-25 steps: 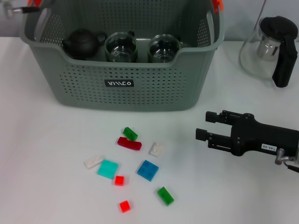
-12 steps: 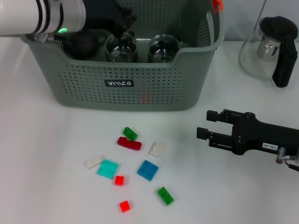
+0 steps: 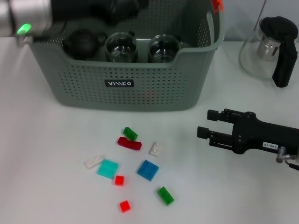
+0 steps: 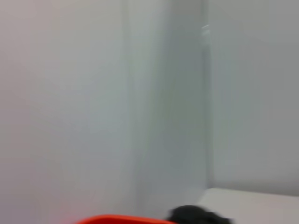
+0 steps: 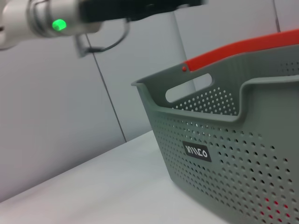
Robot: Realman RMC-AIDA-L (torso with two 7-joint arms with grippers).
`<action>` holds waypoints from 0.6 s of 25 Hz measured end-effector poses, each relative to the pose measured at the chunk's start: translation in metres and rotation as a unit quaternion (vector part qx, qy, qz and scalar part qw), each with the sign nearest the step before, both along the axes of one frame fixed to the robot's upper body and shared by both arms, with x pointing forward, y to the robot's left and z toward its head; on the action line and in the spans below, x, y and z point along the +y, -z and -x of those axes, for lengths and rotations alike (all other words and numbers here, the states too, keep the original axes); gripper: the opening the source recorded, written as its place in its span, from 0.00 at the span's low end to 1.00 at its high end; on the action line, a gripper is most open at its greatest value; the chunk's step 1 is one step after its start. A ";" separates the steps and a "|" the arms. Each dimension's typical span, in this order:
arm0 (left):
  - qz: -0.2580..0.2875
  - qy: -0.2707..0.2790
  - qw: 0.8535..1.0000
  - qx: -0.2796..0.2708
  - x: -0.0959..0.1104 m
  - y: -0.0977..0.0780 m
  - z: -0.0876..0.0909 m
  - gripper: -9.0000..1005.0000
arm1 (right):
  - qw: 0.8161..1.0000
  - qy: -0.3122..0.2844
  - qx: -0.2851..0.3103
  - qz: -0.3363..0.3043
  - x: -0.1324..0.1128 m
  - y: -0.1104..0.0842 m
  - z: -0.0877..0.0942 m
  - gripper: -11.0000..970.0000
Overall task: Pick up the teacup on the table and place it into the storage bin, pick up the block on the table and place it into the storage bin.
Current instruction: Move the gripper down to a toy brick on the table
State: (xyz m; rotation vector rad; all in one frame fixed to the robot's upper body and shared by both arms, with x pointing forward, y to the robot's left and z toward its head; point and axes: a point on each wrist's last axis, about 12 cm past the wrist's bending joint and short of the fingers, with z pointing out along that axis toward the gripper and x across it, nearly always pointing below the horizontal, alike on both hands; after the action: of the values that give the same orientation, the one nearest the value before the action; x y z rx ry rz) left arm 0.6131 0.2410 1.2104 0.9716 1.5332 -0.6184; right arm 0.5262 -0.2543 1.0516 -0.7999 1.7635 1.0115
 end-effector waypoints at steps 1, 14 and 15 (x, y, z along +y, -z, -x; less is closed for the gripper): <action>0.007 0.018 1.000 0.001 0.006 0.004 0.009 0.27 | 1.000 0.000 0.000 0.000 0.000 0.000 0.000 0.74; -0.047 0.092 0.991 0.085 0.047 0.124 0.101 0.57 | 1.000 0.000 0.002 -0.001 0.001 0.000 0.000 0.74; -0.058 0.093 0.991 0.080 0.048 0.129 0.105 0.57 | 1.000 0.001 0.004 -0.002 0.001 0.000 0.000 0.74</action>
State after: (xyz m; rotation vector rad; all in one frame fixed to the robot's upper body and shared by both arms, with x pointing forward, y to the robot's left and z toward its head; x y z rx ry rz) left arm 0.5081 0.2890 1.0812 1.1863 1.6458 -0.7609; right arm 0.5267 -0.2534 1.0516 -0.7935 1.7686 1.0174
